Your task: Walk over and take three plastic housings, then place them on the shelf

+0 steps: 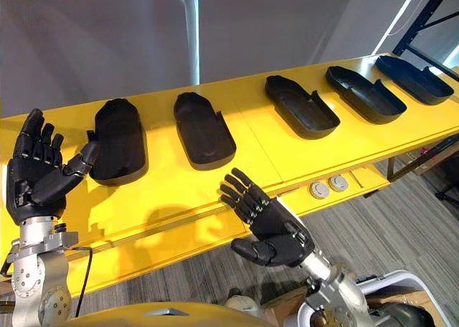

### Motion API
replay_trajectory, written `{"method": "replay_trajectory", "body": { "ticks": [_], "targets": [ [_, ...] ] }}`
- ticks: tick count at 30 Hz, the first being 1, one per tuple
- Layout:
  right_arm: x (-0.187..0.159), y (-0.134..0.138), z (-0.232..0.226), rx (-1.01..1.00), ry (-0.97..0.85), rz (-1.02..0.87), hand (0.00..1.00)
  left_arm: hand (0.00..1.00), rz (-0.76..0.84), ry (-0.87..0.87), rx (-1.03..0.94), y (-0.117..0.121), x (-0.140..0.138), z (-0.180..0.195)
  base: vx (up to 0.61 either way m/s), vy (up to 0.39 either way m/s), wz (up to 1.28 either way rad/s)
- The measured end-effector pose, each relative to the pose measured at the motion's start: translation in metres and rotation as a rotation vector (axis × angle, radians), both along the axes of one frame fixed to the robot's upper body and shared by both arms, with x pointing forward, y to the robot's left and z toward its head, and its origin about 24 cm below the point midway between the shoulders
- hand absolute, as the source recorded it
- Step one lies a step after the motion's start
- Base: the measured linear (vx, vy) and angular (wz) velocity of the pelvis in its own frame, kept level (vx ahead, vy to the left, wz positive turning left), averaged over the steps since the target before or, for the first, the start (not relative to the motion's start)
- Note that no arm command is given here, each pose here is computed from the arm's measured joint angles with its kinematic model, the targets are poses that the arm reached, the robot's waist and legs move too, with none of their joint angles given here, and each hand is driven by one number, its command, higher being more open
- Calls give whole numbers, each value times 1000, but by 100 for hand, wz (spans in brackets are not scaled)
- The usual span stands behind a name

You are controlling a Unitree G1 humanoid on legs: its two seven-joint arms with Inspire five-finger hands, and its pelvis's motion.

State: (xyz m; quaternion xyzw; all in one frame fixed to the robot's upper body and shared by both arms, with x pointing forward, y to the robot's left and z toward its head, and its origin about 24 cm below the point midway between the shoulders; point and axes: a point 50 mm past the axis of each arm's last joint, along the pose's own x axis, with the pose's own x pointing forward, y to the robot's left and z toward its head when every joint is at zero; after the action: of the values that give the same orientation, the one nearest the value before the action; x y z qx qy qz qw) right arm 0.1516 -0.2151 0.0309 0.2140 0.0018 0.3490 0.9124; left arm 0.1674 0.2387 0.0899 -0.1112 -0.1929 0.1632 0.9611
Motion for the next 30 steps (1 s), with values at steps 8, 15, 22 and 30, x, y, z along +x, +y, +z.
{"method": "replay_trajectory", "body": {
  "ticks": [8,15,22,30],
  "targets": [
    [32,5,4,9,1,-93,100,100,24,5,-13,0,1,-1,-14,-2,13],
    [47,4,5,15,6,-158,100,100,33,-5,-19,0,3,1,-2,4,3],
    [52,7,0,42,26,-206,100,100,22,4,14,-3,4,1,-23,9,9],
    [55,12,-2,59,33,-218,100,100,19,3,6,-5,3,0,-25,9,8]
  ]
}}
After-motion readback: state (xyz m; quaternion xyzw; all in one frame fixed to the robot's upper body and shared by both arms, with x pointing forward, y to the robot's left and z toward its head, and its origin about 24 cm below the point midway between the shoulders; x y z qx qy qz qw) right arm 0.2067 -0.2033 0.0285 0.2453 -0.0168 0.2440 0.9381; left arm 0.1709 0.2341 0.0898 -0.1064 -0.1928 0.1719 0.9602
